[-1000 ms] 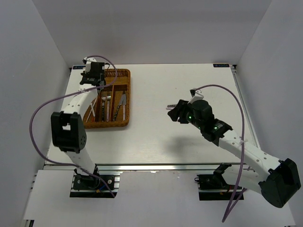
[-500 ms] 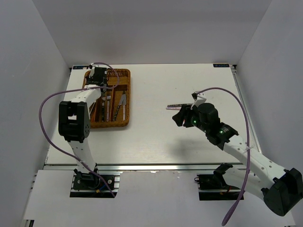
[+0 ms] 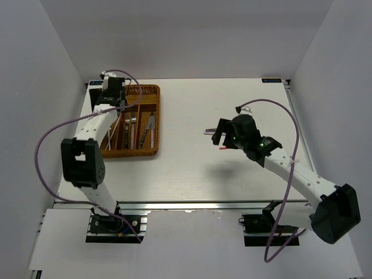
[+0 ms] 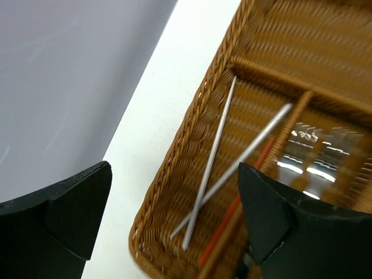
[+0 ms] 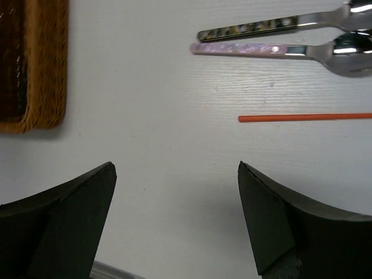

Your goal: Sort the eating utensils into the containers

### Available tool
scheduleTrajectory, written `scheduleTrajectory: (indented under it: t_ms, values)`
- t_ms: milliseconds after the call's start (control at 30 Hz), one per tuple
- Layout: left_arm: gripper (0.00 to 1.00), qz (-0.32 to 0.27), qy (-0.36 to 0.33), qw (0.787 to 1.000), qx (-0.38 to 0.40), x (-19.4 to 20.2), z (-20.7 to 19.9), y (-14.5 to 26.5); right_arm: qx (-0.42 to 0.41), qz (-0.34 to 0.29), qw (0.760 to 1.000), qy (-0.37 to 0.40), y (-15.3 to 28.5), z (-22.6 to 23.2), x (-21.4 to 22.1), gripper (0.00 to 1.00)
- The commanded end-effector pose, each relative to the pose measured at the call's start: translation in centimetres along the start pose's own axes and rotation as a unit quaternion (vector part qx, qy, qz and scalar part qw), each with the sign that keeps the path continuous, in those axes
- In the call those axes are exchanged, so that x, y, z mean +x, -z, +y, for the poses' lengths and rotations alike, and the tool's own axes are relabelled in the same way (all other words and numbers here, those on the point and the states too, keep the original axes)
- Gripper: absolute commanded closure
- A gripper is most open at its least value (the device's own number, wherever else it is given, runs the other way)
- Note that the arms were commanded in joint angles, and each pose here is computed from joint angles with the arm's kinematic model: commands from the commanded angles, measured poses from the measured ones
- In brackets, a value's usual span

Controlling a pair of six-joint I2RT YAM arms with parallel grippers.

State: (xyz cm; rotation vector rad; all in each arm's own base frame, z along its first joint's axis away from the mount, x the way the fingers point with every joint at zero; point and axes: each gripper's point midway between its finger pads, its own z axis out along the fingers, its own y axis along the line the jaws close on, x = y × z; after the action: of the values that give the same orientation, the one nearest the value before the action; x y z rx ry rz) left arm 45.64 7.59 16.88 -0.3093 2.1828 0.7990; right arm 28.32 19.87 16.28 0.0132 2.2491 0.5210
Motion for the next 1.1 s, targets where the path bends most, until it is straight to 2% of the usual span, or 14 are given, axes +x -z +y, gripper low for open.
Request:
scheduleTrajectory:
  t_ms: [0,33,133,167,200,267,300,333,433,533,700,1067]
  values:
    - [0.02,-0.062,0.120,0.989,0.067,-5.3,3.6,7.4,0.119,-0.022,0.990,-0.078,-0.6,-2.7,-2.2,0.11]
    - [0.02,-0.080,0.141,0.983,0.091,-5.8,5.0,9.9,0.151,-0.013,0.984,-0.097,-0.4,-3.4,-2.4,0.11]
    - [0.02,-0.074,0.158,0.973,0.149,-2.4,4.7,12.3,0.243,0.007,0.955,-0.173,-1.6,-5.8,-1.1,0.11]
    - [0.02,-0.110,0.187,0.963,0.162,-2.6,6.3,14.5,0.279,0.019,0.940,-0.193,-1.3,-7.0,-0.7,0.11]
    - [0.02,-0.090,0.174,0.966,0.168,0.8,5.5,13.9,0.311,0.028,0.927,-0.206,-2.0,-8.0,0.3,0.12]
    - [0.02,-0.124,0.198,0.955,0.182,1.9,6.6,15.5,0.358,0.039,0.901,-0.240,-3.0,-9.5,1.6,0.15]
    - [0.02,-0.110,0.190,0.958,0.186,4.4,5.7,14.6,0.374,0.035,0.889,-0.263,-3.3,-10.0,1.8,0.16]
    - [0.02,-0.108,0.188,0.958,0.189,5.3,5.5,14.7,0.388,0.040,0.880,-0.272,-3.6,-10.4,2.3,0.18]
    - [0.02,-0.092,0.182,0.954,0.221,6.8,4.1,14.8,0.450,0.064,0.839,-0.299,-3.8,-11.5,3.9,0.25]
    - [0.02,-0.079,0.175,0.951,0.242,6.9,3.0,14.9,0.485,0.075,0.816,-0.306,-4.5,-12.1,4.8,0.32]
    - [0.02,-0.073,0.170,0.945,0.270,7.2,1.9,15.3,0.496,0.074,0.803,-0.322,-6.0,-12.8,6.0,0.32]
    - [0.02,-0.079,0.166,0.936,0.300,7.2,1.0,16.3,0.471,0.052,0.813,-0.340,-8.4,-13.2,6.6,0.36]
